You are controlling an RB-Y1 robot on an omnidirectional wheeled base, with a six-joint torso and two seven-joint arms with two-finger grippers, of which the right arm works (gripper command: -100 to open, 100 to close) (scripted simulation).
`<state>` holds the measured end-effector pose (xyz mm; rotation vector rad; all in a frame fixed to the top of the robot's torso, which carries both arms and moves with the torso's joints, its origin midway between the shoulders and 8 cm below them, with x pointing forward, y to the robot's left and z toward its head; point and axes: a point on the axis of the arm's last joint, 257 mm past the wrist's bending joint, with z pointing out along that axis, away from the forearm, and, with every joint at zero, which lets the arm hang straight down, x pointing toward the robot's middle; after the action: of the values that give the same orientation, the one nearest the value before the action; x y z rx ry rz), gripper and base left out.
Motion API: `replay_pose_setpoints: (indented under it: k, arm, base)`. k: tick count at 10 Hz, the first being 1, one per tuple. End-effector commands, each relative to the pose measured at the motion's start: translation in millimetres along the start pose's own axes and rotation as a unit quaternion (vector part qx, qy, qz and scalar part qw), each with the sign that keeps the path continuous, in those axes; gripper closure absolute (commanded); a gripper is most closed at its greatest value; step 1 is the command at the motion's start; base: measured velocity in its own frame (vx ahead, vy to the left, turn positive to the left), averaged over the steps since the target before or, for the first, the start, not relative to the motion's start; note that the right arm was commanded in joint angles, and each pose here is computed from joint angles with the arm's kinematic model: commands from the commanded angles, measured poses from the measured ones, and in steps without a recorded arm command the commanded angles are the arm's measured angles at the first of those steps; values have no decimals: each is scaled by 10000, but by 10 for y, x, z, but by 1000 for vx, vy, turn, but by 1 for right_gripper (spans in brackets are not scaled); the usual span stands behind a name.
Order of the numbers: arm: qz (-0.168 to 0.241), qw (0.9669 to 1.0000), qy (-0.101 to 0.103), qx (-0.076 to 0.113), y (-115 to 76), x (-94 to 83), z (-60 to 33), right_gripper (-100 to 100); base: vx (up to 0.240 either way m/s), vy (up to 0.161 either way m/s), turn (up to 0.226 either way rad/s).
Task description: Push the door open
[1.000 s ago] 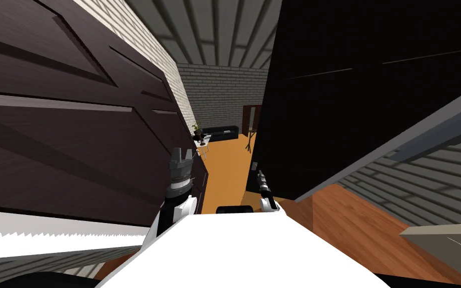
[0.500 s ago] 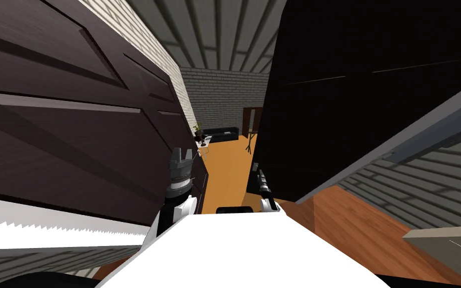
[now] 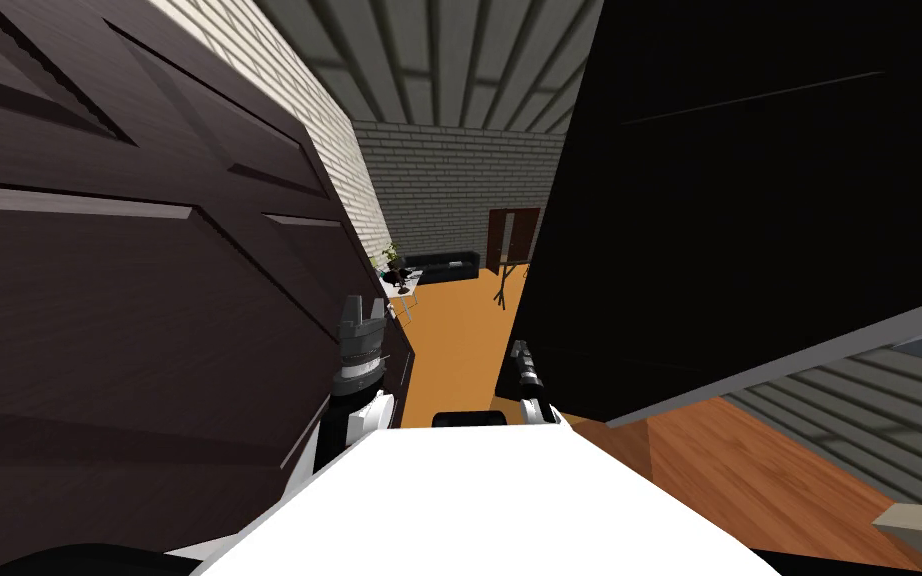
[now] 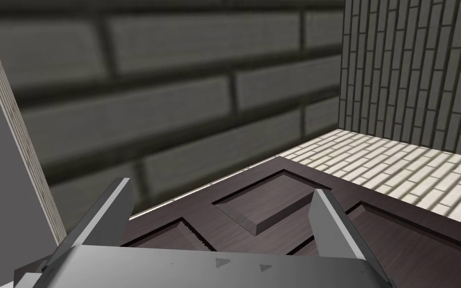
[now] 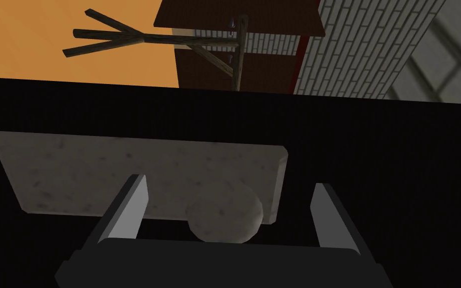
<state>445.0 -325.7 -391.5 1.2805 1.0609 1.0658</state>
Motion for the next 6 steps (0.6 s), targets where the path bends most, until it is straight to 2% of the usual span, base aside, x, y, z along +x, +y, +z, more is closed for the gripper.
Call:
replay_pose_setpoints:
  k: [1,2,6]
  arm:
    - [0,10000,0,0,0,0,0,-100]
    - [0,10000,0,0,0,0,0,100]
    - [0,10000,0,0,0,0,0,100]
  base:
    - [81,-25,0]
    - [-16,10,3]
    - [-18,5,1]
